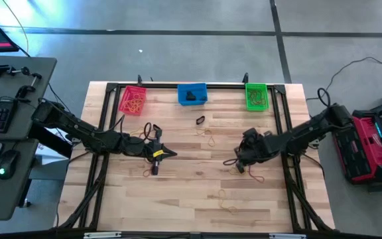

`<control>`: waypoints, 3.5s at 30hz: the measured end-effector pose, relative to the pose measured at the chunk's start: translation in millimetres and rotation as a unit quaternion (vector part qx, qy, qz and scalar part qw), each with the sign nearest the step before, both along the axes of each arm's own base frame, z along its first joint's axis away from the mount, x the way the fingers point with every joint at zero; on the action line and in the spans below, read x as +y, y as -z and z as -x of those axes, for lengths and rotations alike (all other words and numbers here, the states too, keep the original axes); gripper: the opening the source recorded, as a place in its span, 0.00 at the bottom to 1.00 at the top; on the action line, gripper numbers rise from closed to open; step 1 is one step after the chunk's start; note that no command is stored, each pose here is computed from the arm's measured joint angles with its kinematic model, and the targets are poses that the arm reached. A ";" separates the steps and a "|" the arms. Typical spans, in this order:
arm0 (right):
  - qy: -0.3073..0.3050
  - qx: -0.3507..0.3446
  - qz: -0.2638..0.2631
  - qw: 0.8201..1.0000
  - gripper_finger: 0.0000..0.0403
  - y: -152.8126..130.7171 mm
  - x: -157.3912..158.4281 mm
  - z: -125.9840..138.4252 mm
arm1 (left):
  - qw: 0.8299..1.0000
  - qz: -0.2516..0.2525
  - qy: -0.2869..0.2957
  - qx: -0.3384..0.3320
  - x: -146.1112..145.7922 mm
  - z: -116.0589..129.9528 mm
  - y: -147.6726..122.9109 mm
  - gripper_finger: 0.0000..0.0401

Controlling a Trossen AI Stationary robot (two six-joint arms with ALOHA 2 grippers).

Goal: Sort rubber bands into baskets
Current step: Put the black rubber band into the blue bin

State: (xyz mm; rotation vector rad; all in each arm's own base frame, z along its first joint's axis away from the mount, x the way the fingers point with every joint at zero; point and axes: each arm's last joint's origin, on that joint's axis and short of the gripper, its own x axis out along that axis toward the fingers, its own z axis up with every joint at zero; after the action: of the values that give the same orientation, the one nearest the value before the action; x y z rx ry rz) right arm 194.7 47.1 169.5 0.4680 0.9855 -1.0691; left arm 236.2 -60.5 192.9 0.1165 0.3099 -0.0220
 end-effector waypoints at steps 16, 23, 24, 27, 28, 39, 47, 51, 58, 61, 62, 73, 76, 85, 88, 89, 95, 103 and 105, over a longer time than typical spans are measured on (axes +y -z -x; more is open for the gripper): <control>0.040 0.010 -0.021 0.999 0.44 38.6 -24.6 15.6 | 0.999 0.015 -0.033 -0.002 8.6 -1.0 1.4 0.00; 0.036 -0.010 -0.015 0.999 0.29 49.4 -26.0 19.5 | 0.997 0.062 0.021 -0.044 21.8 12.9 19.8 0.00; 0.034 -0.008 -0.008 0.999 0.24 48.8 -26.1 19.6 | 0.996 0.068 0.023 -0.047 23.4 16.3 23.5 0.00; 0.025 -0.013 0.006 1.000 0.09 43.9 -25.0 15.4 | 0.996 0.075 0.019 -0.050 26.7 23.8 31.9 0.00; 0.022 -0.011 0.010 1.000 0.05 41.9 -25.0 14.2 | 0.996 0.076 0.018 -0.049 27.1 25.7 34.1 0.00; -0.028 -0.003 0.046 0.999 0.01 1.3 -21.0 -11.2 | 0.996 0.074 0.020 -0.048 26.7 27.8 36.2 0.00; -0.102 -0.090 0.079 0.988 0.00 -13.7 -16.3 -40.1 | 0.997 0.060 0.021 -0.044 27.2 29.7 38.9 0.00; -0.173 -0.165 0.108 0.965 0.00 -19.0 -14.3 -62.5 | 0.996 0.061 0.021 -0.054 27.6 31.6 39.2 0.00; -0.234 -0.243 0.138 0.931 0.00 -28.1 -24.7 -91.5 | 0.995 0.065 0.026 -0.074 27.4 32.1 36.5 0.00; -0.260 -0.270 0.137 0.917 0.00 -27.9 -31.3 -102.0 | 0.995 0.065 0.026 -0.074 27.4 32.1 36.4 0.00; -0.267 -0.279 0.136 0.913 0.00 -27.3 -33.7 -105.3 | 0.995 0.065 0.027 -0.074 27.3 32.1 36.3 0.00; -0.280 -0.327 0.155 0.890 0.00 -27.7 -61.8 -122.5 | 0.995 0.066 0.029 -0.073 26.5 32.3 36.5 0.00; -0.284 -0.327 0.173 0.885 0.00 -37.8 -68.2 -127.8 | 0.995 0.066 0.029 -0.073 26.5 32.3 36.5 0.00; -0.290 -0.286 0.208 0.889 0.00 -81.6 -96.2 -148.1 | 0.995 0.068 0.028 -0.073 26.5 32.3 36.6 0.00; -0.288 -0.268 0.219 0.893 0.00 -93.4 -108.0 -157.9 | 0.995 0.070 0.027 -0.072 26.5 32.3 36.8 0.00; -0.289 -0.261 0.222 0.894 0.00 -96.9 -111.8 -161.9 | 0.995 0.070 0.027 -0.071 26.5 32.4 37.0 0.00; -0.285 -0.202 0.219 0.911 0.00 -105.2 -138.5 -186.0 | 0.995 0.075 0.027 -0.068 26.4 32.6 37.6 0.00; -0.287 -0.149 0.184 0.928 0.00 -94.5 -169.9 -196.4 | 0.995 0.072 0.027 -0.067 26.4 32.6 37.9 0.00; -0.286 -0.148 0.175 0.930 0.00 -89.6 -177.4 -195.4 | 0.995 0.069 0.027 -0.067 26.4 32.6 37.9 0.00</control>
State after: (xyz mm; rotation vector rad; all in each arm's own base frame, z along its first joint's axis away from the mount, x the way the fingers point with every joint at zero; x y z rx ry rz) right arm 390.1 -130.2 259.1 0.0293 0.5857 -0.5989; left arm 203.6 -34.0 155.0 -0.0109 0.1709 -0.0896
